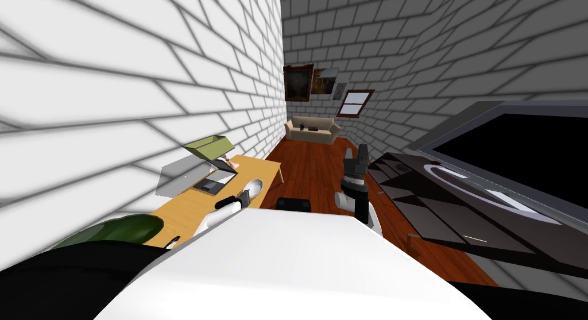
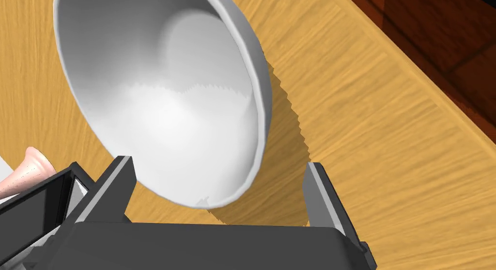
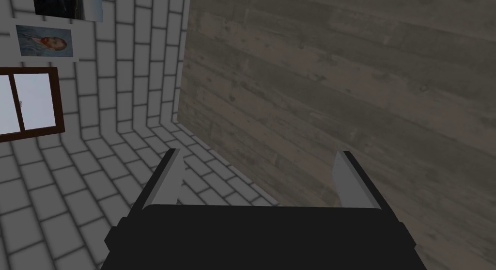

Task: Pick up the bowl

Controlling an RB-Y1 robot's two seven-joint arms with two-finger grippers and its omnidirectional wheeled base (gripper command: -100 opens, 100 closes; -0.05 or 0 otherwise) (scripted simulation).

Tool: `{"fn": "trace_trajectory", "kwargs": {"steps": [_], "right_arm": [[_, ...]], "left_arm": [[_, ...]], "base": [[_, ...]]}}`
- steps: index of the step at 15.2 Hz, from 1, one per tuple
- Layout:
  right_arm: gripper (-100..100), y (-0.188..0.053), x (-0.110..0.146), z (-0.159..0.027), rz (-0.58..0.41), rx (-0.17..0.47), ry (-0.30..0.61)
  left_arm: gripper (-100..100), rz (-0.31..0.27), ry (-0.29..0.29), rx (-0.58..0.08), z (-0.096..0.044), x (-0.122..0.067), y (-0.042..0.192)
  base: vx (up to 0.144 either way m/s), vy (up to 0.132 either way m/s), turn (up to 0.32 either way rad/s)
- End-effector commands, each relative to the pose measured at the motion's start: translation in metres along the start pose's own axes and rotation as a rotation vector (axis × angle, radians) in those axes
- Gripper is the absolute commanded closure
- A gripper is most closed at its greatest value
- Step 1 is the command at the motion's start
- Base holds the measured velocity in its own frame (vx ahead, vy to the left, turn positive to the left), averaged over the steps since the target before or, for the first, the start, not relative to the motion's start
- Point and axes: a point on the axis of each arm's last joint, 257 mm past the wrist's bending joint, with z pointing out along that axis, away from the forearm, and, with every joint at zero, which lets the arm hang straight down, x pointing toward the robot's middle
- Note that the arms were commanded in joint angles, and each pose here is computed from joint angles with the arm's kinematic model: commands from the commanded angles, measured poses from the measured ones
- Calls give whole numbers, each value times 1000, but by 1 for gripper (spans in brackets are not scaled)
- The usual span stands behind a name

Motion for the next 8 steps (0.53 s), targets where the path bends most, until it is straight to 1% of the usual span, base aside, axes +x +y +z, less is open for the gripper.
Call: {"fn": "trace_trajectory", "kwargs": {"steps": [1,4,5,6,8], "right_arm": [[0,0,0,0,0,0,0],[0,0,0,0,0,0,0],[0,0,0,0,0,0,0],[0,0,0,0,0,0,0],[0,0,0,0,0,0,0]], "left_arm": [[-100,-26,8,-45,2,5,17],[-100,-67,26,-96,4,15,36],[-100,-52,19,-76,4,10,28],[-100,-55,21,-80,10,13,31],[-100,-55,22,-78,14,14,32]], "base": [[35,30,-42],[44,24,-57],[26,13,-15],[11,12,2],[5,15,1]]}}
